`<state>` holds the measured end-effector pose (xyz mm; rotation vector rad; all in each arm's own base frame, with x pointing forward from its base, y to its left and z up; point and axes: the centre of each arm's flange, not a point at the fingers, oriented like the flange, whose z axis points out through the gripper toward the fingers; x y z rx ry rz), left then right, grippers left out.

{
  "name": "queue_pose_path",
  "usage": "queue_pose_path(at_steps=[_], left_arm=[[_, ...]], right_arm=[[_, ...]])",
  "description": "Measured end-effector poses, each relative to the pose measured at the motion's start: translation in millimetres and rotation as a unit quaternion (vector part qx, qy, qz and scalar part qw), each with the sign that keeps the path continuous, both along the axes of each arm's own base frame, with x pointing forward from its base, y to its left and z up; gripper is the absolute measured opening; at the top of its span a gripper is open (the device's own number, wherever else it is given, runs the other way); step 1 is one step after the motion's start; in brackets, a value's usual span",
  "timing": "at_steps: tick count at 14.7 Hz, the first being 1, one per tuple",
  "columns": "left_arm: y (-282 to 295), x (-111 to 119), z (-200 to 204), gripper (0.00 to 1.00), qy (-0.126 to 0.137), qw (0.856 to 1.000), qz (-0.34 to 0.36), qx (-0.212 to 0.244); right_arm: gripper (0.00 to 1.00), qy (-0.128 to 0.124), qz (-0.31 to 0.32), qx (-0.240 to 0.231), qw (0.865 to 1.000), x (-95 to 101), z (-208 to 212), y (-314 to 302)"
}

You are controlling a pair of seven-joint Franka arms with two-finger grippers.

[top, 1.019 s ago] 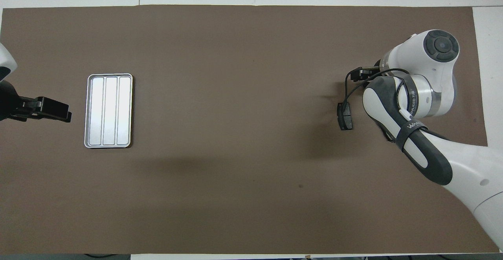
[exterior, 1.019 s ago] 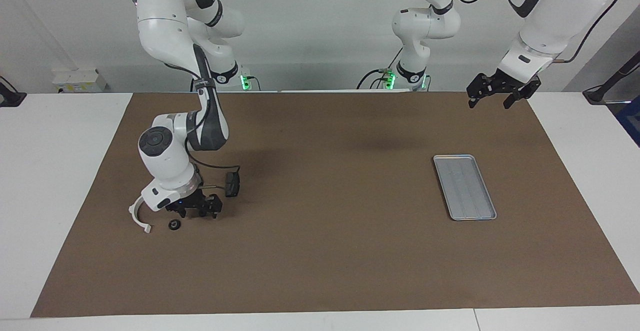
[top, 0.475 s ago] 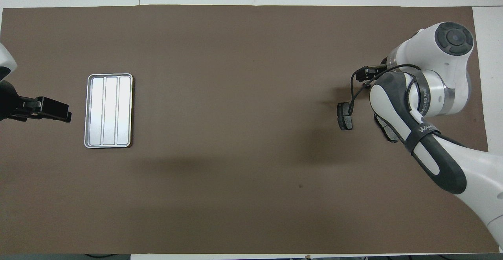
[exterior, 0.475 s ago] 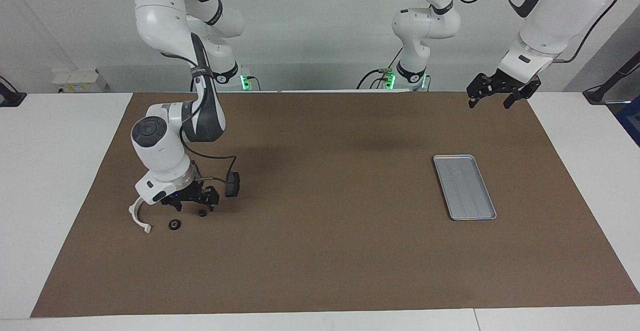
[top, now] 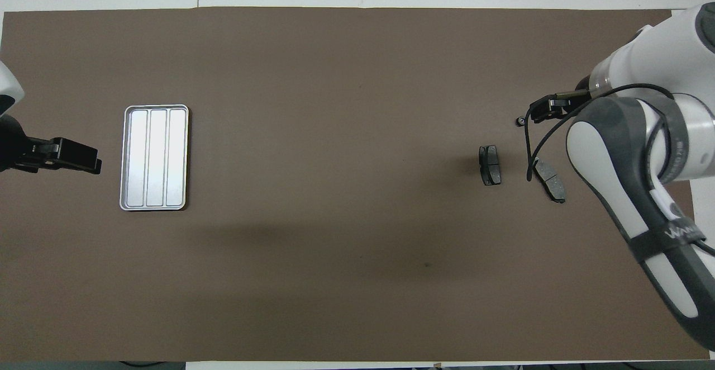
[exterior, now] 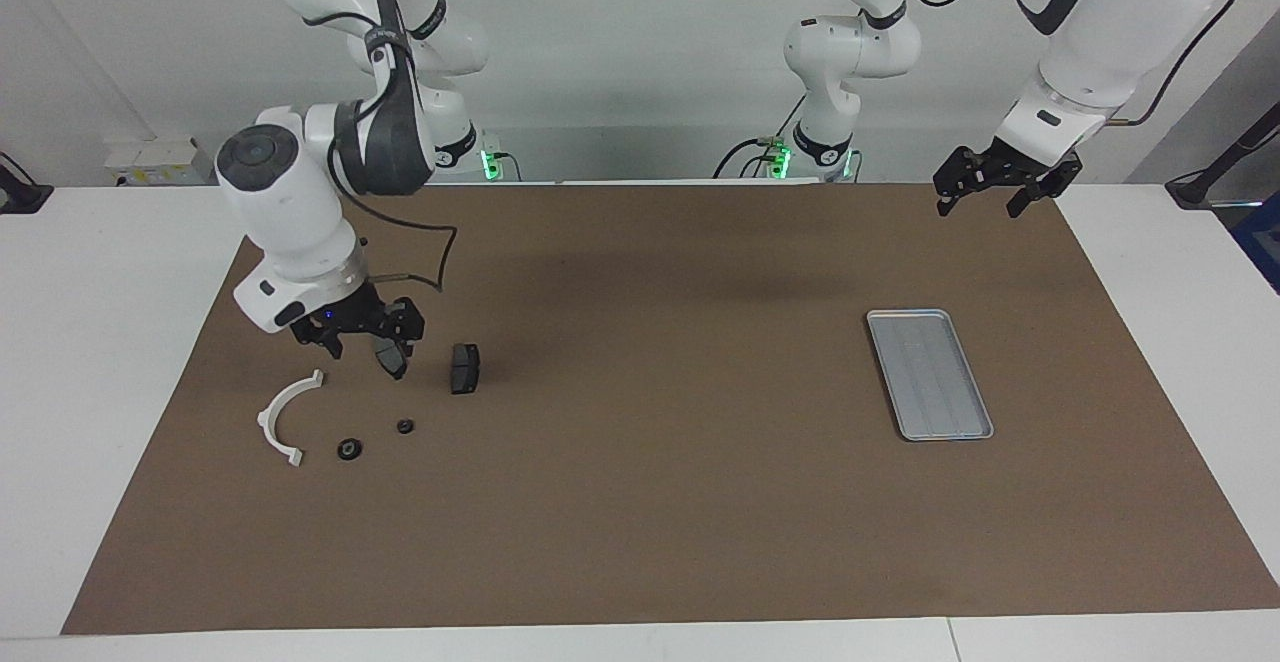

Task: Place bearing gear from tray to pile

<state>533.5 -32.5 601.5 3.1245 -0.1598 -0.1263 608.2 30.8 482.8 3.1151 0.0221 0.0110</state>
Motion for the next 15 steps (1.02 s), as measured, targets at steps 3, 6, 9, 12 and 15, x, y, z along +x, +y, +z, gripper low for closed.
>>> queue_pose_path(at_steps=[3,6,9,12,15], left_arm=[[0,0,0,1.0,0.0,1.0,0.0,0.0],[0,0,0,1.0,0.0,1.0,0.0,0.0],[0,0,0,1.0,0.0,1.0,0.0,0.0],[0,0,0,1.0,0.0,1.0,0.0,0.0],[0,0,0,1.0,0.0,1.0,0.0,0.0]], right_arm=[[1.0,0.003,0.004,-0.001,1.0,-33.8,57,7],[1.0,0.002,0.011,-0.001,1.0,-60.4,94,15],[1.0,0.006,0.016,-0.003,1.0,-79.0,115,20],[1.0,0.013,0.015,-0.004,1.0,-92.6,127,19],[1.0,0.014,0.015,-0.004,1.0,-97.7,131,19]])
